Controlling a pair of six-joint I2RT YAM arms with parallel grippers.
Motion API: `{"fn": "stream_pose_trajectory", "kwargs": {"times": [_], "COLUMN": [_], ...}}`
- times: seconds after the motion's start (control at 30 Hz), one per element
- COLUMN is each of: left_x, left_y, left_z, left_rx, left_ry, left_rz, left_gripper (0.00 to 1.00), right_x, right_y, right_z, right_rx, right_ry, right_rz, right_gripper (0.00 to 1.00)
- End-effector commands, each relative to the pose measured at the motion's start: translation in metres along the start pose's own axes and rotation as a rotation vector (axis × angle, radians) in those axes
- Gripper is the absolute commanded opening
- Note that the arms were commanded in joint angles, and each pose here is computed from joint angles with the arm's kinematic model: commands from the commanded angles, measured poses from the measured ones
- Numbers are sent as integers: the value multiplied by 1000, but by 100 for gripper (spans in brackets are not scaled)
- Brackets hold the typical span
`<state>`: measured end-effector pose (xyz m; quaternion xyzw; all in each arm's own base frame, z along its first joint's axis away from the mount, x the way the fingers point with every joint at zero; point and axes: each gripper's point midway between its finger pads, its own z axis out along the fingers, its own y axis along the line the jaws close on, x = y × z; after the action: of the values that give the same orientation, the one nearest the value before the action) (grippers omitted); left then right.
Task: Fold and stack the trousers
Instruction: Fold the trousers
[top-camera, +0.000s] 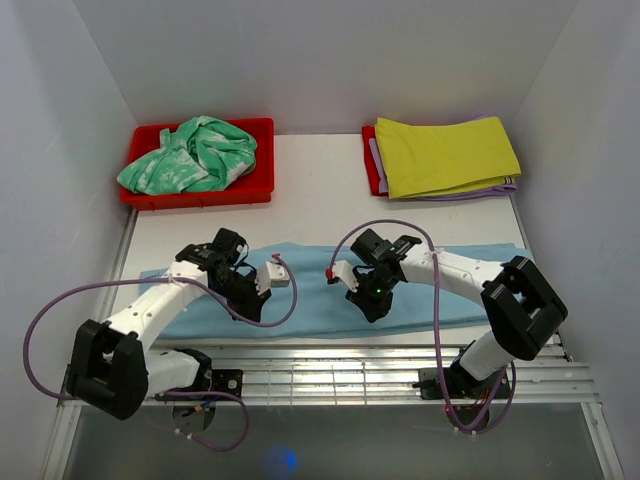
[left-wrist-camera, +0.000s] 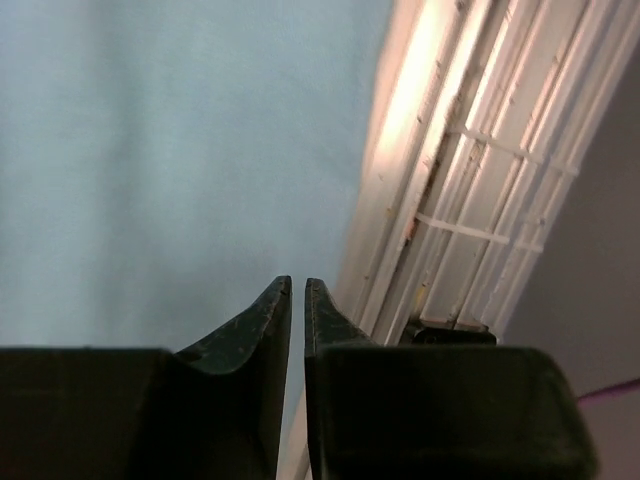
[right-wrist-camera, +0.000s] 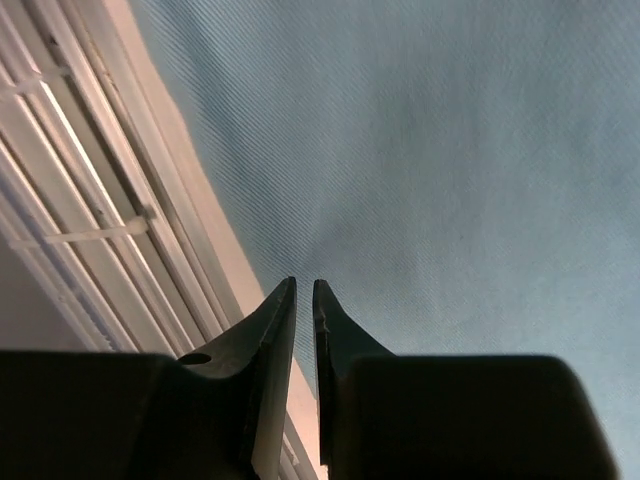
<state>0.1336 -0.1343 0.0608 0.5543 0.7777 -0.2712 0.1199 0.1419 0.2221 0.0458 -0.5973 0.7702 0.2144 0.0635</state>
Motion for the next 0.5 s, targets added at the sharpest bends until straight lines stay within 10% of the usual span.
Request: {"fn": "stream_pose_trajectory", "kwargs": {"times": [0.0, 0.47], "left_x": [-29, 82], "left_y": [26, 121], "left_z": [-37, -184], "left_rx": [-191, -555], "left_ry": [-92, -329], "left_rz": [-87, -920], "left_gripper": [24, 53], "right_x": [26, 0], "right_y": [-6, -28], "right_z": [10, -22], "right_rx": [34, 192], "right_ry": [94, 39], "right_rz": [8, -37], "right_gripper": [18, 27]}}
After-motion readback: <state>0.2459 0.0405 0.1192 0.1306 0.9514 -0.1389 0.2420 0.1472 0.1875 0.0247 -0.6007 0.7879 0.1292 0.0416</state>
